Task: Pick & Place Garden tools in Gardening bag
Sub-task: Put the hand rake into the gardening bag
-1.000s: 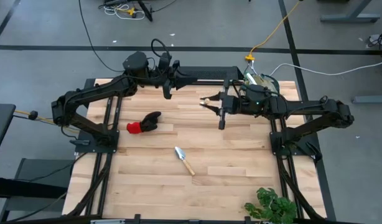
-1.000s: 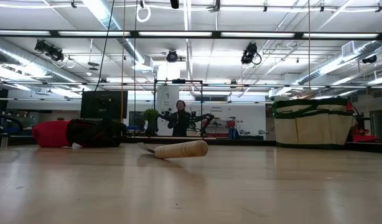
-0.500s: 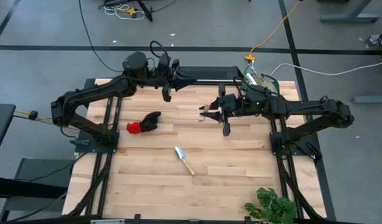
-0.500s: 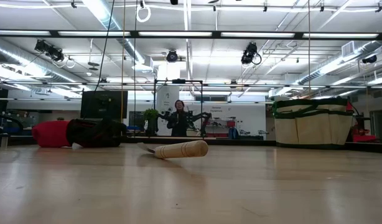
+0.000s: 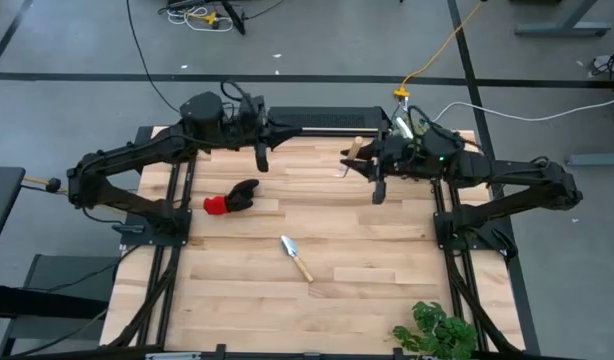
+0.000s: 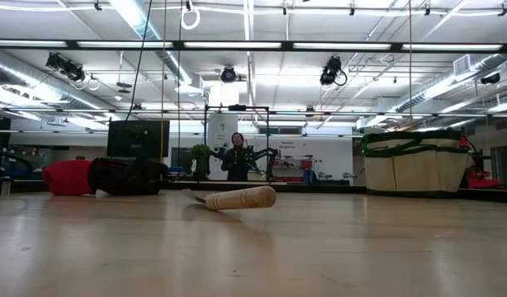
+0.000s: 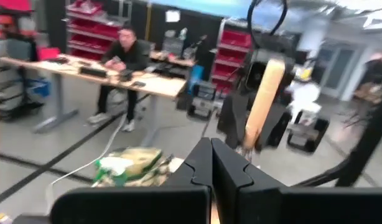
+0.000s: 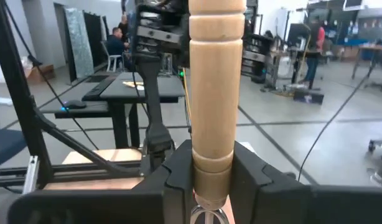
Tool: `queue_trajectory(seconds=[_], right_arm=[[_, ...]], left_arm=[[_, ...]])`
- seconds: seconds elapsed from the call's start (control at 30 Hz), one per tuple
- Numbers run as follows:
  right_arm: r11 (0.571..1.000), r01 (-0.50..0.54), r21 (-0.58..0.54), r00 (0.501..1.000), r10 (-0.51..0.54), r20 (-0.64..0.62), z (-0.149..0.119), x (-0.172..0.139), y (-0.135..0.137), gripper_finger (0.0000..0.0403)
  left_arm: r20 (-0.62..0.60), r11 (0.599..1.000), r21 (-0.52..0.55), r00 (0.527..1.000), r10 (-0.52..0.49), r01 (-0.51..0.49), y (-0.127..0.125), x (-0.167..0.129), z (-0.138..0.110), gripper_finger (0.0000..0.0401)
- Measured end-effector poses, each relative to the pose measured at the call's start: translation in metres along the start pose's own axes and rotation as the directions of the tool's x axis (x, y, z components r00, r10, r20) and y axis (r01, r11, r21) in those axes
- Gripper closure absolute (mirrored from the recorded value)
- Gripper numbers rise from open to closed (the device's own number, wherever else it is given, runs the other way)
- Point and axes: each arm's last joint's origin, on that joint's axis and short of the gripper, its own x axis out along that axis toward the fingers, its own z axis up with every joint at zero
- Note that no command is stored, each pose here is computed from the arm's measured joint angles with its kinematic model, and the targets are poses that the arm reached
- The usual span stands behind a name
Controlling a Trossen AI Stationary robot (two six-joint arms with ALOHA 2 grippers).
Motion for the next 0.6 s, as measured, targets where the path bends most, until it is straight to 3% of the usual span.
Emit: queue_trajectory(seconds=[0.23,0.6], right_arm=[[0.999,0.032,0.042,0.999,-0.032,-0.016,0.006,-0.019,-0.008,0.0332],[0.986,0.148,0.072,0.987,-0.142,-0.078,0.008,-0.051,-0.017,0.0332]], left_arm=[[-0.003,0.994,0.046,0.995,0.099,-0.099,-0.014,-0.002,-0.003,0.0400],[-0.015,0.999,0.036,1.000,0.026,-0.026,-0.042,-0.003,-0.008,0.0401]])
